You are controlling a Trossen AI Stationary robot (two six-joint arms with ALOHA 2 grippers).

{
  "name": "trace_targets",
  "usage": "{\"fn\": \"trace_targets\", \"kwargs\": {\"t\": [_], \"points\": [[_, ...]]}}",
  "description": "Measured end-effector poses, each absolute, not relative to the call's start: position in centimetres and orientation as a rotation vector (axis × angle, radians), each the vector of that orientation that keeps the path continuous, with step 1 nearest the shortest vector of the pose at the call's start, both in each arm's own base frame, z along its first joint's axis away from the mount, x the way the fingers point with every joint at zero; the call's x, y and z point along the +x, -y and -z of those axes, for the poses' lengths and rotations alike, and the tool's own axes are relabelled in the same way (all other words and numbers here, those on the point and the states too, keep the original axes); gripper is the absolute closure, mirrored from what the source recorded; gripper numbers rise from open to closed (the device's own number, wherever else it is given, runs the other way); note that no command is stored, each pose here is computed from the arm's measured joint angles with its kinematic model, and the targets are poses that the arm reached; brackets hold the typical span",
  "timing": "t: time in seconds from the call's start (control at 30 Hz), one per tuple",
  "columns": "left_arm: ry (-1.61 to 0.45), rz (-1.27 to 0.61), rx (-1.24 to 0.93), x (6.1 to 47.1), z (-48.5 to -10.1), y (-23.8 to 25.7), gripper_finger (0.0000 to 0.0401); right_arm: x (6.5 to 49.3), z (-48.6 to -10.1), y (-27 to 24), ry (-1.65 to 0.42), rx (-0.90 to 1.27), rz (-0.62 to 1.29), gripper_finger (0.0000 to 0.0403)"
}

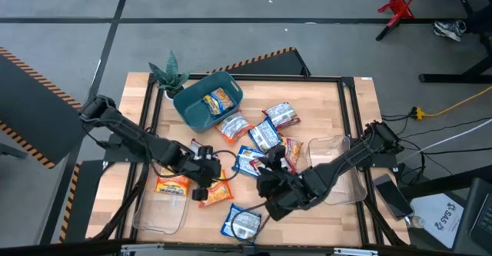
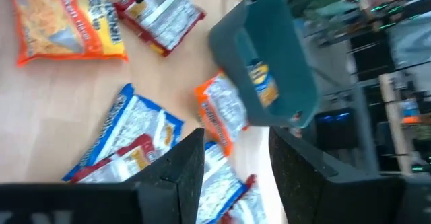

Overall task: Sort Maruchan noodles
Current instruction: Put the orange noodle pack into the left transparent bin

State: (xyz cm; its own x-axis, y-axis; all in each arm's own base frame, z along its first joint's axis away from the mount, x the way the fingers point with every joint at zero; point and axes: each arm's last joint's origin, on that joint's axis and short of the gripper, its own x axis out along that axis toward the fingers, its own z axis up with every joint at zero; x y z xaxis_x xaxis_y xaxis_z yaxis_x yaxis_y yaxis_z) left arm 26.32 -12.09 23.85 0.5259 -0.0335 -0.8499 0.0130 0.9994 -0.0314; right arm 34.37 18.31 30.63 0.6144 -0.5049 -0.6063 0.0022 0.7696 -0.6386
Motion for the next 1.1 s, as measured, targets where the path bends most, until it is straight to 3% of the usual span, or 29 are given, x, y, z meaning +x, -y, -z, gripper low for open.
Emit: {"fn": "trace_targets", "kwargs": {"t": [0.4, 1.1], "points": [[-1.221, 0.046, -0.026, 28.3, -19.8, 10.7, 0.0261, 37.4, -28.8, -16.1, -0.838, -0.474, 0.199, 0.0251], [-1.169, -0.04, 0.062, 31.3, -15.5, 7.5, 0.0262, 36.4, -27.6, -18.6, -0.78, -0.452, 0.187, 0.0251]]}}
